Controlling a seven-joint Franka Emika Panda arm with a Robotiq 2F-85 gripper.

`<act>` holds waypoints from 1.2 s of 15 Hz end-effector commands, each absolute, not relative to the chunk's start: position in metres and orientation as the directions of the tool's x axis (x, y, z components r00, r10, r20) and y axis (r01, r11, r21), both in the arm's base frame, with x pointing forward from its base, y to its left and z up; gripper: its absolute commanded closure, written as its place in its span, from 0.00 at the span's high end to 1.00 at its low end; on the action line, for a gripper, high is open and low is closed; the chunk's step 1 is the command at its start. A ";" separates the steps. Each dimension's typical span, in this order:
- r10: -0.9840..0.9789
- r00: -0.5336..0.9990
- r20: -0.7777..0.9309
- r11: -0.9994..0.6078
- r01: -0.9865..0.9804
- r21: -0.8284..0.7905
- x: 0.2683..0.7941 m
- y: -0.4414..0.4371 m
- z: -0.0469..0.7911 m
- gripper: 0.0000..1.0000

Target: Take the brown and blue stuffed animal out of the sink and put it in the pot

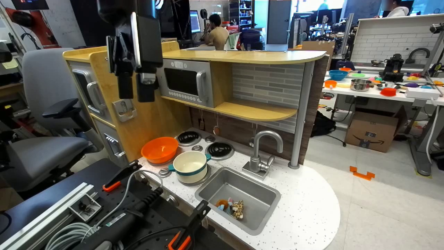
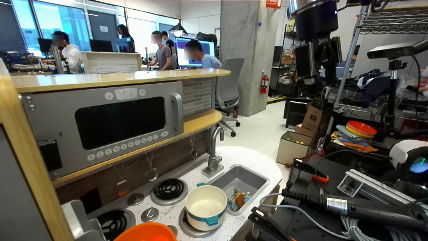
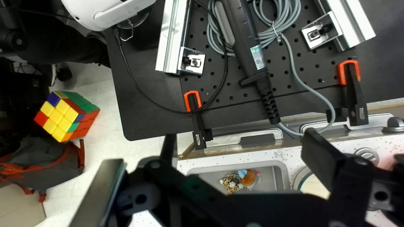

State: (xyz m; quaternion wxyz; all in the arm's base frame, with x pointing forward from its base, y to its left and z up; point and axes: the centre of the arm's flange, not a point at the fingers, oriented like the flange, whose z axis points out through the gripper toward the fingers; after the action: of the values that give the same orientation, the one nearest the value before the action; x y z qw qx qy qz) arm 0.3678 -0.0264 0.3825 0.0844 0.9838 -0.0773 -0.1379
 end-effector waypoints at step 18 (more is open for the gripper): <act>-0.050 0.974 -0.219 -0.993 -0.025 0.118 0.496 -0.060 0.162 1.00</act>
State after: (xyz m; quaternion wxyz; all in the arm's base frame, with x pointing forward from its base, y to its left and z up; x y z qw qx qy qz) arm 0.4589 -0.0531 0.1912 0.0472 0.9910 -0.0500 -0.1153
